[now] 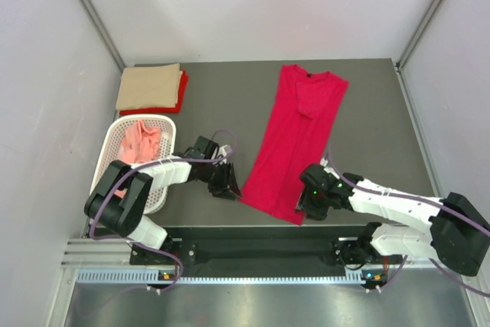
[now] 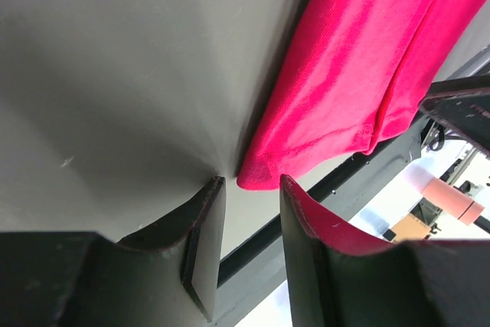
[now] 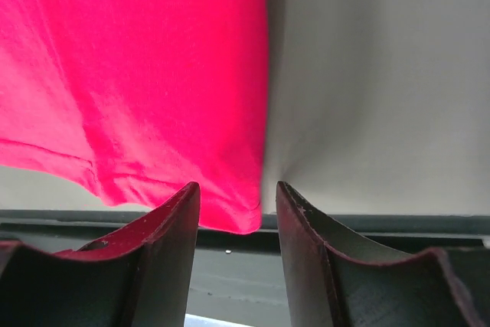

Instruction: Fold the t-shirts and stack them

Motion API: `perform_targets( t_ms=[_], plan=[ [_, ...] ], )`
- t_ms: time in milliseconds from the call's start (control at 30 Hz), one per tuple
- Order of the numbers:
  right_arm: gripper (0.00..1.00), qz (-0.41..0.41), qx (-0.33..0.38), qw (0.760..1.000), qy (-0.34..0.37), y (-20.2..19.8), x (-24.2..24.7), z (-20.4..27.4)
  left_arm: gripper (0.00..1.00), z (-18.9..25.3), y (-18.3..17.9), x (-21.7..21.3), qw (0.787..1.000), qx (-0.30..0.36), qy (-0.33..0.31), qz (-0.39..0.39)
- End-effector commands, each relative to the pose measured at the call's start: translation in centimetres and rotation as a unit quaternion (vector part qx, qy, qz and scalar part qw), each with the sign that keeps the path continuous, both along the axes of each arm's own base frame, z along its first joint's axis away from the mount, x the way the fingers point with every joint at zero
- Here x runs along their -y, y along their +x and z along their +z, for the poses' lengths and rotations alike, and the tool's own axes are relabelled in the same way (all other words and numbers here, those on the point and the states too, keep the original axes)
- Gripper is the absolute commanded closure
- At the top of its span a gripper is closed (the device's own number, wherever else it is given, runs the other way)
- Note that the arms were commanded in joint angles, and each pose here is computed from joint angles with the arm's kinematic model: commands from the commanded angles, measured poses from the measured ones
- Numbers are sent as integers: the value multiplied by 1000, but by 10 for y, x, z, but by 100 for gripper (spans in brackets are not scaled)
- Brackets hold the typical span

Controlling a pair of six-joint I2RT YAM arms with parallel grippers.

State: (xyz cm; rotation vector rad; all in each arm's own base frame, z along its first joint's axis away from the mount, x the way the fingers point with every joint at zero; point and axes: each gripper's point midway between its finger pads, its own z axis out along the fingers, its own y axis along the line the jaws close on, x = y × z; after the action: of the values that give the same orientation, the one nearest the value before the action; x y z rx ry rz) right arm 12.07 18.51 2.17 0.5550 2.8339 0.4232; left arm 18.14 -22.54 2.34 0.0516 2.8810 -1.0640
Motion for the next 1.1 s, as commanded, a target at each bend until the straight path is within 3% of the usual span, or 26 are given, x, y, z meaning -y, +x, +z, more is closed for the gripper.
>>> perform_targets(
  t_ms=[0, 267, 567, 600, 700, 733, 767, 833, 1067],
  plan=[
    [55, -27, 23, 999, 3, 10, -14, 10, 60, -17, 0, -5, 1000, 8, 26, -2],
    [55, -38, 10, 999, -29, -5, -10, 1, 68, -29, -8, -9, 999, -3, 42, 1],
    [57, -38, 13, 999, -19, -14, -13, 1, 69, -38, -19, -8, 999, -17, 52, -2],
    [58, -39, 15, 999, -21, -13, -12, 1, 74, -38, -20, -8, 999, -17, 52, 0],
    [72, -38, 16, 999, -24, -15, -8, -1, 81, -38, -21, -12, 998, -15, 63, 9],
    [78, -38, 17, 999, -25, -15, -8, -1, 89, -36, -21, -14, 998, -11, 66, 12],
    [90, -38, 18, 999, -27, -17, -6, -2, 93, -36, -21, -16, 997, -8, 70, 14],
    [100, -38, 23, 999, -25, -17, -4, 0, 100, -35, -22, -21, 996, -5, 83, 19],
    [100, -24, 30, 999, -25, -21, -3, 4, 100, -19, -23, -19, 997, 6, 76, 20]
  ],
)
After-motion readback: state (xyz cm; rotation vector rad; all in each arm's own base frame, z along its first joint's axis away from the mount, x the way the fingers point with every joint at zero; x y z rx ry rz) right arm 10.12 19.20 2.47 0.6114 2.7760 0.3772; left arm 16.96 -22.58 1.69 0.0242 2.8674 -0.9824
